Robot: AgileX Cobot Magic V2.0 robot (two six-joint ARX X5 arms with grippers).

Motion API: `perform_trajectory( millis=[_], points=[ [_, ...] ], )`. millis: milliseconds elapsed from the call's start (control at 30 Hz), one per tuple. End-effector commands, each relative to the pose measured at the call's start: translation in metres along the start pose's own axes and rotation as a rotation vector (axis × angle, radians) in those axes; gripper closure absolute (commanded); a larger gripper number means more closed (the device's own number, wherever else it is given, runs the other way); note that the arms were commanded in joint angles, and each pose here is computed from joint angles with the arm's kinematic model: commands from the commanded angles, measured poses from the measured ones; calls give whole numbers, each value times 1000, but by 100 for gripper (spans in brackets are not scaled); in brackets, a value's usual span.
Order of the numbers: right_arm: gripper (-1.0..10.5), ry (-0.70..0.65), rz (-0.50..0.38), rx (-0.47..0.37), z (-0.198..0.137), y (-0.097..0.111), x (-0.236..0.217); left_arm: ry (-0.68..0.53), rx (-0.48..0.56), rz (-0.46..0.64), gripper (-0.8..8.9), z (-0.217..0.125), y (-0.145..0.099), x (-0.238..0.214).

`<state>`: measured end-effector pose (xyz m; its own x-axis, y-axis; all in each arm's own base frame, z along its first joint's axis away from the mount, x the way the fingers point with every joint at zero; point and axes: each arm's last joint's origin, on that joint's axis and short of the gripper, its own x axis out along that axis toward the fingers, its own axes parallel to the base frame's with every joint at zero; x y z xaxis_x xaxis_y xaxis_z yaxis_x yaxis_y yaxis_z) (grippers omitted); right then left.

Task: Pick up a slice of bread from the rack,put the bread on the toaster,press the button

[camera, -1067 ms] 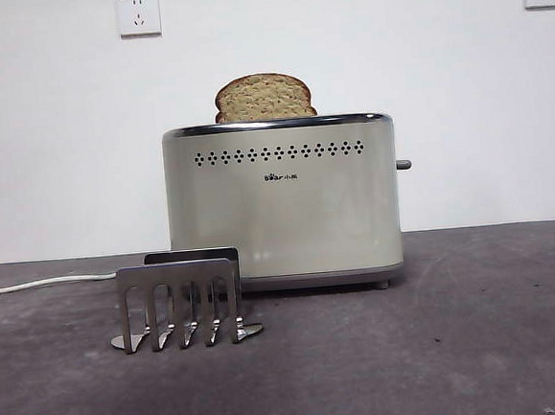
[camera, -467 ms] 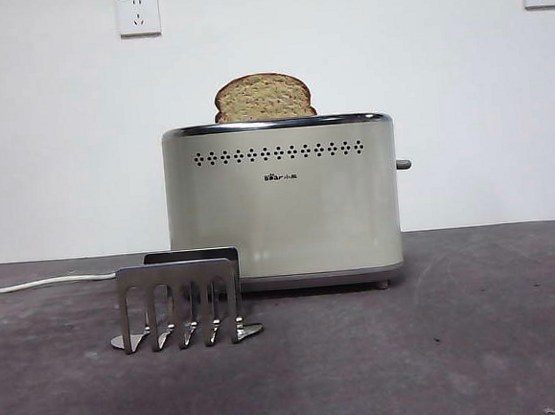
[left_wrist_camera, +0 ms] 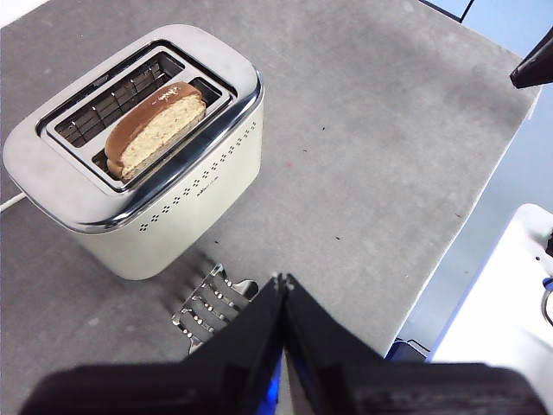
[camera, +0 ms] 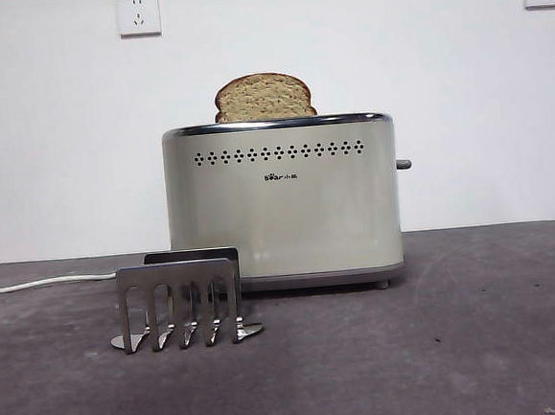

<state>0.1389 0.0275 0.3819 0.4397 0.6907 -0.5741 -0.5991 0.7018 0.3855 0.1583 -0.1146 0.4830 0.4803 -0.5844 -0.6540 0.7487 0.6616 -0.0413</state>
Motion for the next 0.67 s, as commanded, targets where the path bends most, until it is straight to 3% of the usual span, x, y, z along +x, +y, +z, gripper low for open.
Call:
perform_trajectory(
  millis=[33,533,667],
  points=[
    [946,7,3,-6,-1,-1,2,7,-5,0,816,-1,0,1],
    [946,7,3,-6,-1,-1,2,-1,-1,4,816,0,0,1],
    [946,7,3,-6,-1,-1,2,-92,82,79,816,2,6,-13]
  ],
)
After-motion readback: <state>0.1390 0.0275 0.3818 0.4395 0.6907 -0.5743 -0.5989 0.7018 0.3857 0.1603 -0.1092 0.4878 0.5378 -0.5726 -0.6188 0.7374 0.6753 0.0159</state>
